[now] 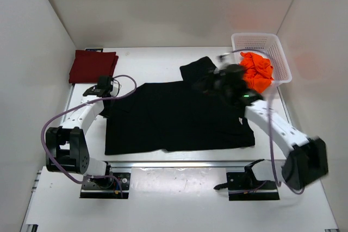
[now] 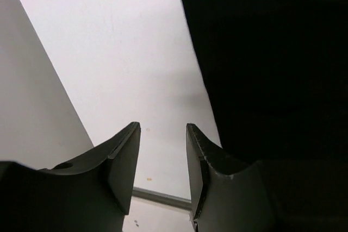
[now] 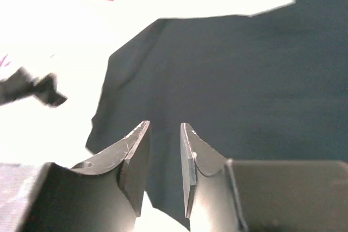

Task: Fold and stack the t-shirts
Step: Grap the side of the flattened tshirt furthest away from the robot with both arms

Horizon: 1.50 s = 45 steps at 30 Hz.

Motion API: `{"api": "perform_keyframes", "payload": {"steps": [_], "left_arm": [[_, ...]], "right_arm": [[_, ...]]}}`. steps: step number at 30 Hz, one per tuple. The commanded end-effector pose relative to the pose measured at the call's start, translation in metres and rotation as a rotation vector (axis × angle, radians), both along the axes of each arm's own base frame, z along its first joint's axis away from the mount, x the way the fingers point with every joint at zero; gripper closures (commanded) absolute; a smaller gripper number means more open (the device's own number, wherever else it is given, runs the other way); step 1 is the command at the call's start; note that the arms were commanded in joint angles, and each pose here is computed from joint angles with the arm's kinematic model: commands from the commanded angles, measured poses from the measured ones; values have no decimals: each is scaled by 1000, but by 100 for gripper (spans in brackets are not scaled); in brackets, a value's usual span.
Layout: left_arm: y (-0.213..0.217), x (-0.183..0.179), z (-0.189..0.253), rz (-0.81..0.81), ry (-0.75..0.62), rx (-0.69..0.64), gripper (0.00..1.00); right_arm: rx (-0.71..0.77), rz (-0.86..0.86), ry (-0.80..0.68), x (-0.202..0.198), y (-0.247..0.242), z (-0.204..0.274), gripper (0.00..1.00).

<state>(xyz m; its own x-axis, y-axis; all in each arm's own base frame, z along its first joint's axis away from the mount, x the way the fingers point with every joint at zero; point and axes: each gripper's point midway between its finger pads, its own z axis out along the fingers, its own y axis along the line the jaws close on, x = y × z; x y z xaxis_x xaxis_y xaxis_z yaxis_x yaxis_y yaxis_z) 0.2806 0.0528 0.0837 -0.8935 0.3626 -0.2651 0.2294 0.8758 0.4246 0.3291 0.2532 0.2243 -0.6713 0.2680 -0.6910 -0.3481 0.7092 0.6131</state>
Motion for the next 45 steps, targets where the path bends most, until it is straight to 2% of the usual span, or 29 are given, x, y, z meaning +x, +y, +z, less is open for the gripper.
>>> {"api": "perform_keyframes", "payload": {"steps": [1,4,8,13,16,20,25,26,27,30,34,36,39,40,42,45], "left_arm": [[-29,30,27,-81,-79,-90,50],[-70,40,46,-248,-103,-87,49],[-109,45,48,-399,-106,-13,47],[-116,71,25,-351,-37,19,46],[-112,85,13,-293,-26,19,46],[-116,100,2,-279,-24,43,46],[-123,112,-4,-281,-23,19,45],[-121,113,-10,-280,-9,26,44],[-120,112,-14,-283,4,25,44],[-112,113,-22,-274,22,27,44],[-105,111,-30,-251,44,27,44],[-106,109,-37,-243,61,15,44],[-110,108,-43,-222,67,-17,44],[-110,106,-46,-210,78,-32,44],[-117,103,-51,-208,92,-71,44],[-121,101,-56,-209,109,-100,44]], "right_arm": [[-254,-194,141,-6,-107,-52,74],[-326,-209,85,4,-133,-26,73],[-282,-140,26,25,-103,-2,68],[-284,-67,13,76,-62,2,67],[-316,-113,88,134,-58,-21,66],[-326,-174,207,181,-62,-69,69],[-359,-263,244,234,-72,-109,68],[-383,-292,279,244,-76,-136,66],[-392,-345,222,265,-81,-120,65],[-453,-458,134,303,-90,-124,66],[-529,-512,43,321,-97,-118,62],[-606,-509,49,320,-103,-141,57],[-689,-504,18,321,-105,-151,54],[-726,-508,7,321,-108,-152,48],[-728,-507,-11,324,-105,-152,45],[-750,-496,-41,330,-108,-151,33]]}}
